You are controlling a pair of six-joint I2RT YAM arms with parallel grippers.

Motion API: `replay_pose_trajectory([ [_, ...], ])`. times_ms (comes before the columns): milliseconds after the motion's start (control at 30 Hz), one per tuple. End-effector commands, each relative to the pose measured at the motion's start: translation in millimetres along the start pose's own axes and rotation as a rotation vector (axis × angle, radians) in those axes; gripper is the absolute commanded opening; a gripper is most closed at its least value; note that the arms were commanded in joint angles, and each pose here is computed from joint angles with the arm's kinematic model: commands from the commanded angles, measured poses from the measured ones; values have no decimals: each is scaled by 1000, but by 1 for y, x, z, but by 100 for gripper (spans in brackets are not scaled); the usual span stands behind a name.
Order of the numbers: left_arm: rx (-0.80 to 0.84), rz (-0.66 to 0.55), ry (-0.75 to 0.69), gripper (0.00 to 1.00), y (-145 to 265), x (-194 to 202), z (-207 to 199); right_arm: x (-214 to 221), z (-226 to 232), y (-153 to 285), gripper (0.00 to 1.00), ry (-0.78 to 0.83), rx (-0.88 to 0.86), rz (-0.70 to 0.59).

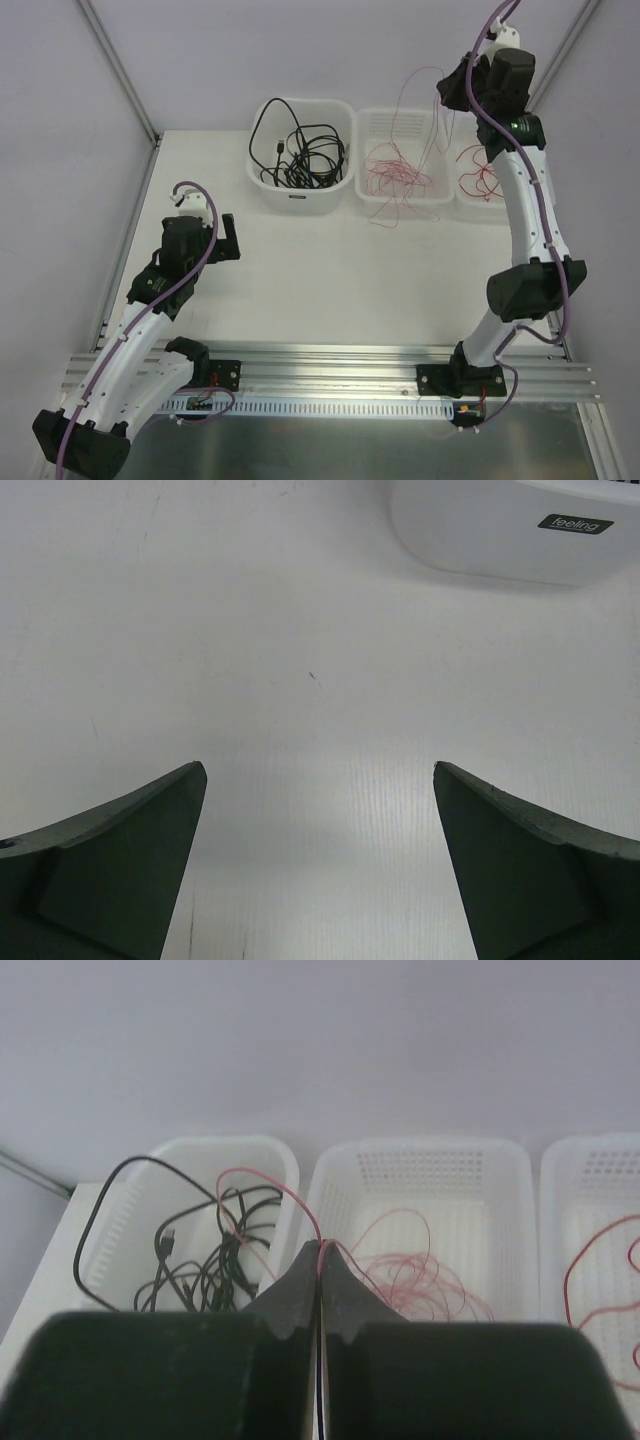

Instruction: Untangle the cables

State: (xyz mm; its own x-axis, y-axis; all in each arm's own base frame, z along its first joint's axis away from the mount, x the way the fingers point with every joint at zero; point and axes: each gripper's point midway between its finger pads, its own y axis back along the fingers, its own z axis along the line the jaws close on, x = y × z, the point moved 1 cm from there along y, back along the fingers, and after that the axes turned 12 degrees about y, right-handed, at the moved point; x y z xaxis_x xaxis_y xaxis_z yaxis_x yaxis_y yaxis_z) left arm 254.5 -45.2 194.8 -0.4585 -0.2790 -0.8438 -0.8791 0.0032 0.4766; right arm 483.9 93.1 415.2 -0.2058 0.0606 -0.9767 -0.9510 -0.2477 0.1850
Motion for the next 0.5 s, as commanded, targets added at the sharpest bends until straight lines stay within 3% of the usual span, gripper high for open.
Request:
replay_pose_trajectory([
  [0, 5, -23, 14, 99, -1, -5, -1, -15, -12, -32, 1, 19, -3, -31],
  [67, 7, -24, 14, 99, -1, -6, -1, 1, -16, -51, 1, -19, -12, 20],
  [367, 13, -21, 15, 99, -1, -6, -2, 154, -31, -115, 14, -78, -28, 343],
  [467, 13, -18, 15, 99, -2, -5, -2, 175, -31, -119, 32, -87, -51, 410],
])
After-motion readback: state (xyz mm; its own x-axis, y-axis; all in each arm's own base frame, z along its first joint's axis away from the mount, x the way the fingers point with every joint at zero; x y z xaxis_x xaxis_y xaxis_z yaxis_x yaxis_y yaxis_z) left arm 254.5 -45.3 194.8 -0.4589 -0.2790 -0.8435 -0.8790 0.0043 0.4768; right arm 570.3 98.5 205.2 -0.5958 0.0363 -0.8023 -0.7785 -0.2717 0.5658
